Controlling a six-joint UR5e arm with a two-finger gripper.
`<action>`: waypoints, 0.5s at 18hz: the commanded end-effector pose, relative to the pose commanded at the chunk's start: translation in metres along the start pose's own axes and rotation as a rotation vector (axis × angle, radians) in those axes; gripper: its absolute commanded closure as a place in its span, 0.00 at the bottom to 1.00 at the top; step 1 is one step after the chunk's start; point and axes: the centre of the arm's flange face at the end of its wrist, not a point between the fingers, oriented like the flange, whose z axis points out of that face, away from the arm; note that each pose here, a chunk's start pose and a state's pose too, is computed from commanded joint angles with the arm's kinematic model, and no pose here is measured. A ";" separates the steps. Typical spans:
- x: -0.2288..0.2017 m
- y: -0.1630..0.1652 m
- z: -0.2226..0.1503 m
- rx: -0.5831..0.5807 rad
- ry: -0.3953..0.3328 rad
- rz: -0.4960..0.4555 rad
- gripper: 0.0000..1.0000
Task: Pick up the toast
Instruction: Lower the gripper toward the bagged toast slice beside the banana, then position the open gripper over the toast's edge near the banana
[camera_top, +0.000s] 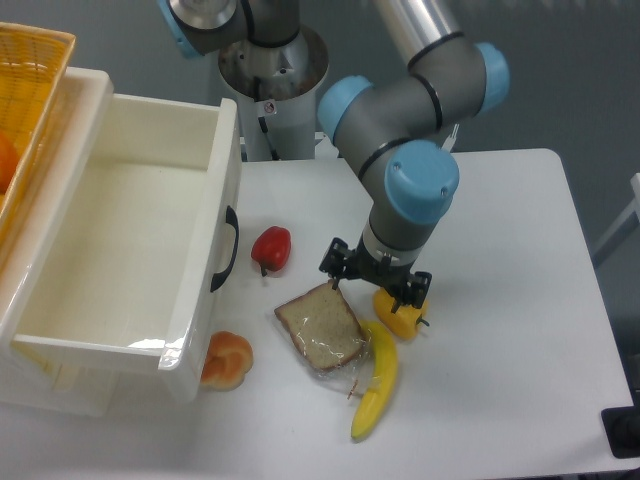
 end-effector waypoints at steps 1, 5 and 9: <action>-0.001 -0.001 0.003 0.010 0.012 -0.005 0.00; 0.007 0.002 0.027 -0.008 0.065 -0.097 0.00; 0.011 0.005 0.035 -0.025 0.079 -0.160 0.00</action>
